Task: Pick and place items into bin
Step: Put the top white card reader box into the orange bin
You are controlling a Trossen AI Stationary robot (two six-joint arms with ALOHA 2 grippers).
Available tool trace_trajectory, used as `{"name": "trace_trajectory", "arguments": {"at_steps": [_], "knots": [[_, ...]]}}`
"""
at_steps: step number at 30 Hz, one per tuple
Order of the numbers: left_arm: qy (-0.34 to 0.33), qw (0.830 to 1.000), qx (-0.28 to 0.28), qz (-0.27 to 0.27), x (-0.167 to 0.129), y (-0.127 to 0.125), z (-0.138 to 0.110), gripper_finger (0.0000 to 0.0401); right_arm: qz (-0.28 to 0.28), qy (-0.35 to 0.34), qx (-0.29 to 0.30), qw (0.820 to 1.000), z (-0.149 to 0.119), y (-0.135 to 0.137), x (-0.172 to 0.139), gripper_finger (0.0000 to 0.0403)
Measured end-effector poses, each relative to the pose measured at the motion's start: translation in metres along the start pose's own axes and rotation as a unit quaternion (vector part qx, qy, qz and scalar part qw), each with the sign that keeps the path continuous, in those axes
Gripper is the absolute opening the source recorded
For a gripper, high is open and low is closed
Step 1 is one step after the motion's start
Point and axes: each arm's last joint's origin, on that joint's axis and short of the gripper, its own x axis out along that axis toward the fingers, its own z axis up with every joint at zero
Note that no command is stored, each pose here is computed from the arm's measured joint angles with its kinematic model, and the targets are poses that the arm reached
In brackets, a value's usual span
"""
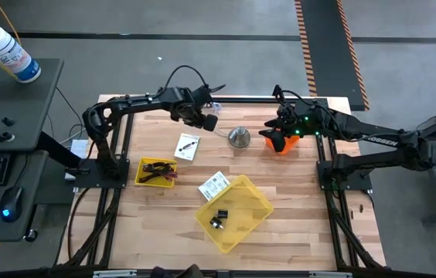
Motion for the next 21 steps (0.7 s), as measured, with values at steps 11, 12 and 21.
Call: {"name": "trace_trajectory", "arguments": {"at_steps": [11, 12, 21], "knots": [[0.043, 0.999, -0.004, 0.026, 0.032, -0.006, -0.007, 0.0181, 0.000, -0.001, 0.000, 1.000, 0.000, 0.000, 0.000, 0.0210], [0.046, 0.998, -0.004, 0.029, 0.034, -0.006, -0.008, 0.0187, 0.000, -0.001, 0.000, 1.000, 0.000, 0.000, 0.000, 0.0210], [0.086, 0.995, -0.004, 0.051, 0.060, -0.005, -0.012, 0.0176, -0.001, -0.001, 0.000, 1.000, 0.000, 0.000, 0.000, 0.0210]]}}
